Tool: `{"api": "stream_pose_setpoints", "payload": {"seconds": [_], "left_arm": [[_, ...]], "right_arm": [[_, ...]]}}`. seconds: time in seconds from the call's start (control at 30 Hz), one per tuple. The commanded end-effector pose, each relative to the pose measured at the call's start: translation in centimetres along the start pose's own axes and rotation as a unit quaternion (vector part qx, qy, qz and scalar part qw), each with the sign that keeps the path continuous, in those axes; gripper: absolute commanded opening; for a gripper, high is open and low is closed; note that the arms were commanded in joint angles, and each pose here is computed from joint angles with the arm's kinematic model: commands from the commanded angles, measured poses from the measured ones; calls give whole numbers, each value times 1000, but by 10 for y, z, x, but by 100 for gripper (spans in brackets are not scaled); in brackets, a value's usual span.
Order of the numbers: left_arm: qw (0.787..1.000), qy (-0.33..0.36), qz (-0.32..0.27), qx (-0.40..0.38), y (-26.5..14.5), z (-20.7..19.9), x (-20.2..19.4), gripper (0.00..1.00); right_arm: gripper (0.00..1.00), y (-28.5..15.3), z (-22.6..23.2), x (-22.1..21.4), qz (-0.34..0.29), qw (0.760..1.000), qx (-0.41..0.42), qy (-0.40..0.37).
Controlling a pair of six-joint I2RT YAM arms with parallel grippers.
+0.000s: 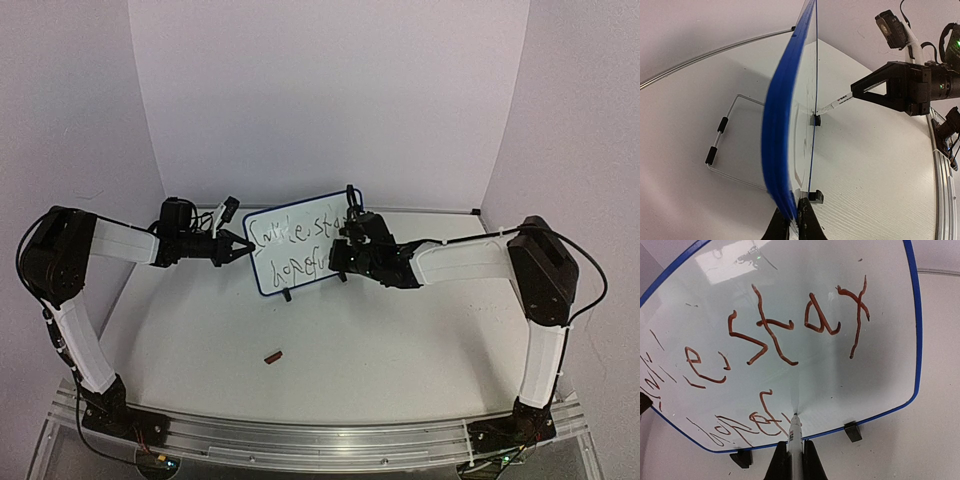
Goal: Write a sentence on the whiteboard
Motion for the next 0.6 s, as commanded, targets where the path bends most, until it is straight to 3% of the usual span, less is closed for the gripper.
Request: {"api": "stream_pose_setpoints", "payload": {"seconds": [0.0,0.57], "left_arm": [[999,10,27,47,-1,13,-15,0],[998,10,26,47,-2,13,-14,0]], "right_arm": [[0,-2,-1,5,-5,1000,-1,11],[0,5,-7,-4,6,1000,-19,6]]}}
Point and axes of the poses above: each gripper's point midway between its finger pads, its own y axis out along the fingers, its own z axis along the line the jaws close on, x = y × z, the point moved 3 cm from there along -y, back along the fingers, and after that the axes turned 1 degree about -y, right-handed, at the moved point
